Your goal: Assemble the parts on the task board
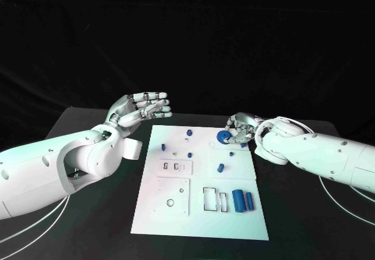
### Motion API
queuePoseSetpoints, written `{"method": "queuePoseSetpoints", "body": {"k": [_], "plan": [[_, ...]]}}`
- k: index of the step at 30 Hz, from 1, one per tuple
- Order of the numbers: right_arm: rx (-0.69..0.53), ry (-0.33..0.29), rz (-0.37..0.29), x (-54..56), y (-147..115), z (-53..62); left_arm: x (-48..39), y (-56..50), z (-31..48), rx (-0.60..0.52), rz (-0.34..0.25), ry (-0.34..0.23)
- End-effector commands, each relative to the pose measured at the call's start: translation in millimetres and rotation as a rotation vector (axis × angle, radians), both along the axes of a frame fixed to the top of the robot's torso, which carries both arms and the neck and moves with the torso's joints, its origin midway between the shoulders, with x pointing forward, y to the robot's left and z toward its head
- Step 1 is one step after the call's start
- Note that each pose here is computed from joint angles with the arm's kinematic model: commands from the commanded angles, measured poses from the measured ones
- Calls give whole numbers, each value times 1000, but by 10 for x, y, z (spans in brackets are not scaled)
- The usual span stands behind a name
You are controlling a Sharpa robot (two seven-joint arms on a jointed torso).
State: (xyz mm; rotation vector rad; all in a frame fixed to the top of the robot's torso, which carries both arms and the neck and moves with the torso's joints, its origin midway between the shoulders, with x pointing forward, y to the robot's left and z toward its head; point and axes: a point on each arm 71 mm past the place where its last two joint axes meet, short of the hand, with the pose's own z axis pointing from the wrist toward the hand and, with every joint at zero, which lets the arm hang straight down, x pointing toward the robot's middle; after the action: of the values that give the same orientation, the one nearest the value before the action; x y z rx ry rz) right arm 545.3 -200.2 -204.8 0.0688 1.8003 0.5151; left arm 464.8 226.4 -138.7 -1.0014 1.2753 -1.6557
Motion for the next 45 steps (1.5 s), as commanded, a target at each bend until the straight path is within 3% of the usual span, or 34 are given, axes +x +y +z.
{"method": "queuePoseSetpoints", "body": {"k": [1, 19, 25, 32, 36, 45], "plan": [[-35, 21, 16, -8, 11, -38, -6, -19, 15, -10, -14, -7], [-31, 10, 27, -3, 29, -41, -6, -12, 18, -9, -9, -9], [-40, -47, 4, -6, 24, -2, -6, -9, 17, -8, -9, -9], [-50, -157, -18, -77, 84, 93, -2, -1, 16, -8, -6, -9], [-43, -209, 12, -152, 202, 163, 1, -1, 15, -8, -6, -9], [-30, -259, 114, -282, 613, 247, 2, -16, 14, -9, -10, -9]]}}
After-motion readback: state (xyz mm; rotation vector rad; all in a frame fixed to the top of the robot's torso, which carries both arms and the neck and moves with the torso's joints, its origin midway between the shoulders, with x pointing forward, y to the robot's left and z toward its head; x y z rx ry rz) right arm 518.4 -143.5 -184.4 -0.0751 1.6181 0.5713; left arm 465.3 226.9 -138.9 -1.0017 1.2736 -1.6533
